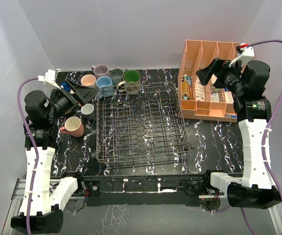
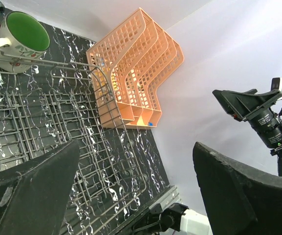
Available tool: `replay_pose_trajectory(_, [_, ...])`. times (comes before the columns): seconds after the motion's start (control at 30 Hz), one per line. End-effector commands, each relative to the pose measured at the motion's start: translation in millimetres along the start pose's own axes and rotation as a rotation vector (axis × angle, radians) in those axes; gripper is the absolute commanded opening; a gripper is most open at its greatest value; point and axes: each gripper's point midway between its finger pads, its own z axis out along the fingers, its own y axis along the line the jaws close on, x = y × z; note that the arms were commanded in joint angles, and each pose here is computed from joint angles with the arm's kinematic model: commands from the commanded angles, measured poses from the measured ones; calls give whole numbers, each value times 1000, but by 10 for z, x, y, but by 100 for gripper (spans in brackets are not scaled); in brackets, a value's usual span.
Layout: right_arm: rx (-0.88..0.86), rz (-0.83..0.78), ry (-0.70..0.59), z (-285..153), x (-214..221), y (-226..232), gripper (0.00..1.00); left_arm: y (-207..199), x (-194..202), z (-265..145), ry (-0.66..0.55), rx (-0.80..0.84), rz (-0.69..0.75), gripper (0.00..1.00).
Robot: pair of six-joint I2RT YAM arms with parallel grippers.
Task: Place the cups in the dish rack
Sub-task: Pick up the cup at the center of the board.
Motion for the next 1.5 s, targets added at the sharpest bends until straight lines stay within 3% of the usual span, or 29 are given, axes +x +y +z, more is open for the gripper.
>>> replay_pose_trajectory(0.0, [-21, -36, -98, -137, -320, 144, 98, -118, -60, -32, 3, 19, 30, 97])
replay_pose_trajectory(0.27, [-95, -114, -77, -144, -153, 214, 99, 474, 219, -47, 54, -167, 40, 97])
replay_pose_trajectory(0.5, [-459, -402, 58, -183, 622, 490, 98, 1189, 337, -173, 103, -478, 100, 97])
replay_pose_trajectory(0.63, [-480, -383, 132, -127, 953, 398, 98, 1621, 466, -321, 190, -671, 129, 96])
replay_pose_trajectory(0.83, [-570, -382, 161, -121, 1208, 427, 98, 2087, 503, -510, 259, -897, 178, 87])
replay_pose_trajectory(1.2, [-621, -355, 187, -170, 1433, 449, 98, 2441, 422, -462, 423, -1027, 253, 64])
replay_pose_trajectory(1.47, [-634, -341, 192, -177, 1495, 455, 98, 2622, 336, -415, 519, -1077, 331, 61])
